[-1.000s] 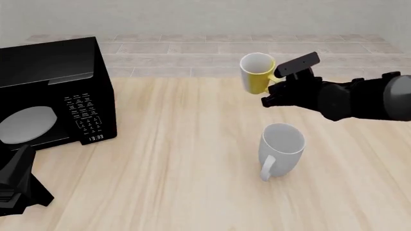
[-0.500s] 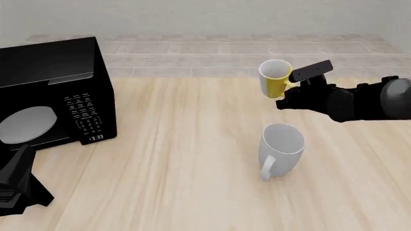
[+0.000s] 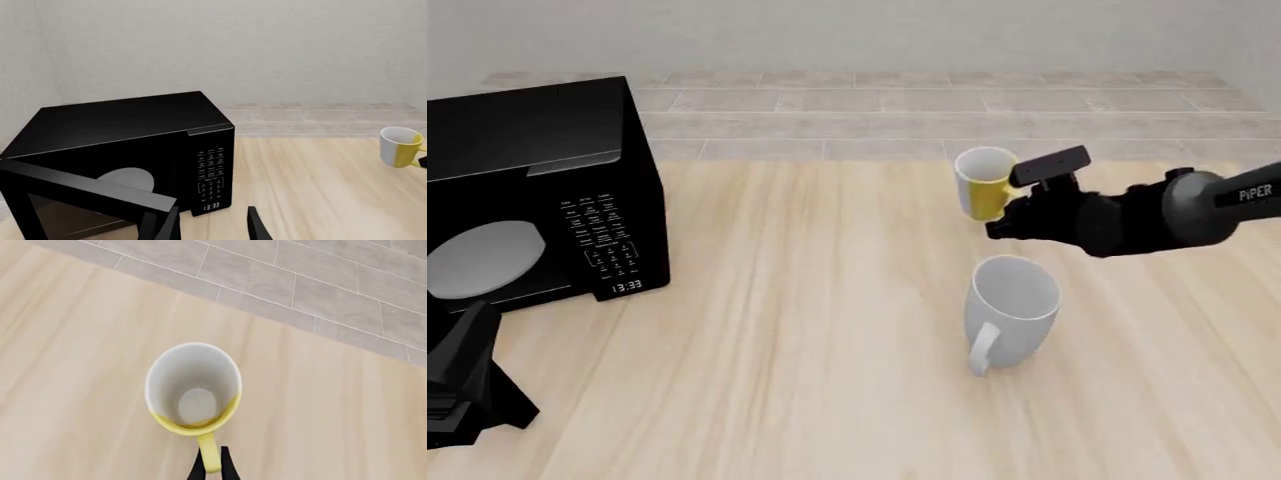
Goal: Put the yellow and white mug to the front of the white mug.
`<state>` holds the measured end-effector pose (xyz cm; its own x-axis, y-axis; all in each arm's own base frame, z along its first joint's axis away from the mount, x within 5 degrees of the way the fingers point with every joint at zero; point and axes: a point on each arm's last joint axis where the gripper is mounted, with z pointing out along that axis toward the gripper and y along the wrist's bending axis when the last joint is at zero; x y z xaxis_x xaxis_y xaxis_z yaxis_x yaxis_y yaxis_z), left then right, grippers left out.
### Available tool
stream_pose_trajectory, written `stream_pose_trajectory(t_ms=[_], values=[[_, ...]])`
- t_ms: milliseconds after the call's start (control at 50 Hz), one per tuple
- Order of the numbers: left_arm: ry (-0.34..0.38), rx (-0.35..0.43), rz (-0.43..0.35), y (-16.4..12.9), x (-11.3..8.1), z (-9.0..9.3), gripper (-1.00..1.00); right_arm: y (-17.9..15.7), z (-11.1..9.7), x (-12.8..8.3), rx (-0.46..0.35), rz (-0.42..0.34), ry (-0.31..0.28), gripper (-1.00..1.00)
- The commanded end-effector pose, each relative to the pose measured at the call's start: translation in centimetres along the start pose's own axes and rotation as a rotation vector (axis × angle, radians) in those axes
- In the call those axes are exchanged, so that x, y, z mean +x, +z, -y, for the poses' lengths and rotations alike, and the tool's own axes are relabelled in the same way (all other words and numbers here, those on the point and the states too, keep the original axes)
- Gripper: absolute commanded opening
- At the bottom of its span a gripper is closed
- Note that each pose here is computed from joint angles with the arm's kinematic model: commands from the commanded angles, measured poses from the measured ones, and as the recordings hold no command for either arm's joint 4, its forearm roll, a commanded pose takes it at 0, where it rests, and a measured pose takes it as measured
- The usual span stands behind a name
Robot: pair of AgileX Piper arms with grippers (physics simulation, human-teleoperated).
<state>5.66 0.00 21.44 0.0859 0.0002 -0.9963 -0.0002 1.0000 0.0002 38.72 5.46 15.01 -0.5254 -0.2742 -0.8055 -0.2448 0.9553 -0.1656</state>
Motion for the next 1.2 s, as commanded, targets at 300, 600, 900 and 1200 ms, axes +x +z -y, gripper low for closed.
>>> stream_pose_trajectory(t_ms=[300,600,900,1200], values=[[0.0,0.0,0.0,0.0,0.0,0.0,1.0,2.8,-0.1,2.0,-0.009,-0.053,0.009,-1.0],[0.0,0.0,0.0,0.0,0.0,0.0,1.0,3.5,0.1,2.9,-0.008,-0.086,0.025,-1.0],[0.001,-0.002,0.0,0.0,0.0,0.0,1.0,1.4,0.8,1.1,0.007,-0.04,0.014,1.0],[0.002,-0.005,0.001,0.0,0.0,0.0,1.0,-3.2,1.2,-0.9,0.026,0.037,-0.013,1.0]])
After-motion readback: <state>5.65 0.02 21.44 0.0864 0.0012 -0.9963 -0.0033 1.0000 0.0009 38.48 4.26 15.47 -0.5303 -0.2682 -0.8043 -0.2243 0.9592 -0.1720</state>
